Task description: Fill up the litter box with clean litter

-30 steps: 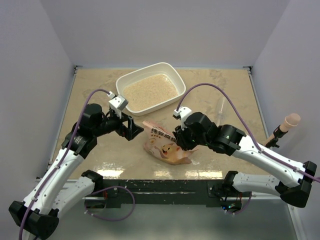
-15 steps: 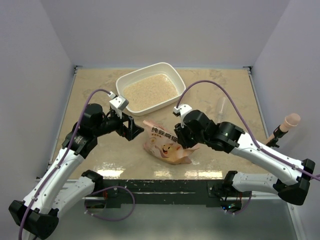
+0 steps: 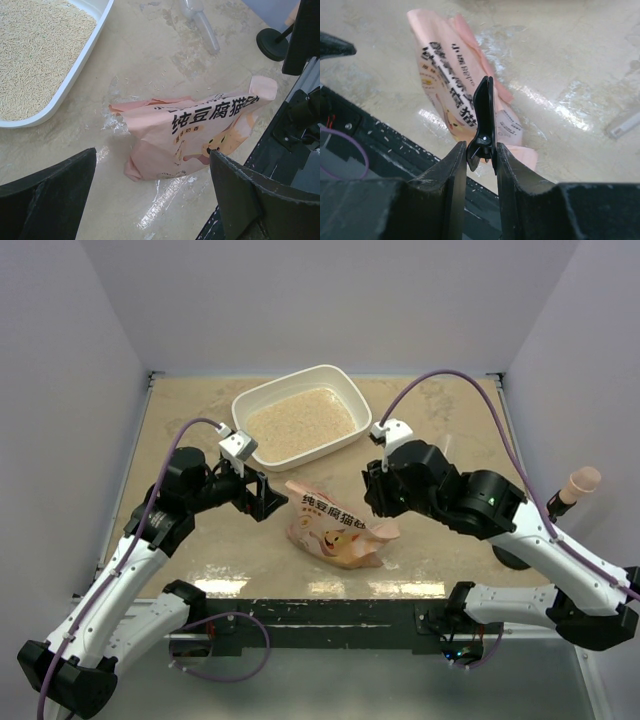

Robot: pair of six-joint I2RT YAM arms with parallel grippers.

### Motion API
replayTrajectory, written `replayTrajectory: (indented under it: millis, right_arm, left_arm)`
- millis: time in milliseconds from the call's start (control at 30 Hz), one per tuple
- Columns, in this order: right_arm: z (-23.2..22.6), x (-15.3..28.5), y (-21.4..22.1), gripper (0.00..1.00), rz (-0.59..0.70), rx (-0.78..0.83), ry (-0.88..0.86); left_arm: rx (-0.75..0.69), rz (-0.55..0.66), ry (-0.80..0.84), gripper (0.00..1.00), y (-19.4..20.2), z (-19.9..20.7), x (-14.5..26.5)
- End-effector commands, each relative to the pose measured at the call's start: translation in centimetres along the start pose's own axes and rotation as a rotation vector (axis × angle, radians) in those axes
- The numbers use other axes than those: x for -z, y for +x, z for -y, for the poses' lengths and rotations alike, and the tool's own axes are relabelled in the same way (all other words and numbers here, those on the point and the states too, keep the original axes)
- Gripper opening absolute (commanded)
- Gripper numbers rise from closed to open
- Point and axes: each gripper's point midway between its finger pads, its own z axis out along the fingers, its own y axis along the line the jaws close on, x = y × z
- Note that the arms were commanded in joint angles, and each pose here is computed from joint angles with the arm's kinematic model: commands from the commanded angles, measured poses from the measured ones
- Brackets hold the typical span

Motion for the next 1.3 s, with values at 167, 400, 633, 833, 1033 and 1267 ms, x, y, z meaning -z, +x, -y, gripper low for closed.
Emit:
replayTrajectory:
  millis: [167,400,633,833,1033,1267]
  right_arm:
    - [5.3,-1.9,-3.2,0.00,0.133,-0.166,0.341]
    - [15.8,-6.4,-3.0,0.00,0.149,-0.352,0.523]
    - [20.3,-12.7,2.1,0.00,0.041,-0.456,0.579]
    - [23.3,-15.8,6.8,0.00,-0.069,-0.512,0.607]
    - [23.9,-17.9,9.1,0.15,-0.131,-0.516,0.592]
    - [22.8,-17.2,6.7,0.51,-0.098,-0.499,0.519]
  left_arm:
    - [-0.035,0.042,0.027,1.00,-0.8,0.6,0.1]
    - [-0.031,0.048,0.042,1.00,-1.0,0.9,0.2]
    - [-0.015,0.044,0.042,1.00,-0.9,0.9,0.0]
    - [-0.005,0.037,0.052,1.00,-0.8,1.1,-0.1]
    - [-0.006,0.036,0.056,1.00,-0.7,1.1,-0.1]
    - [0.000,0.030,0.043,1.00,-0.5,0.8,-0.4]
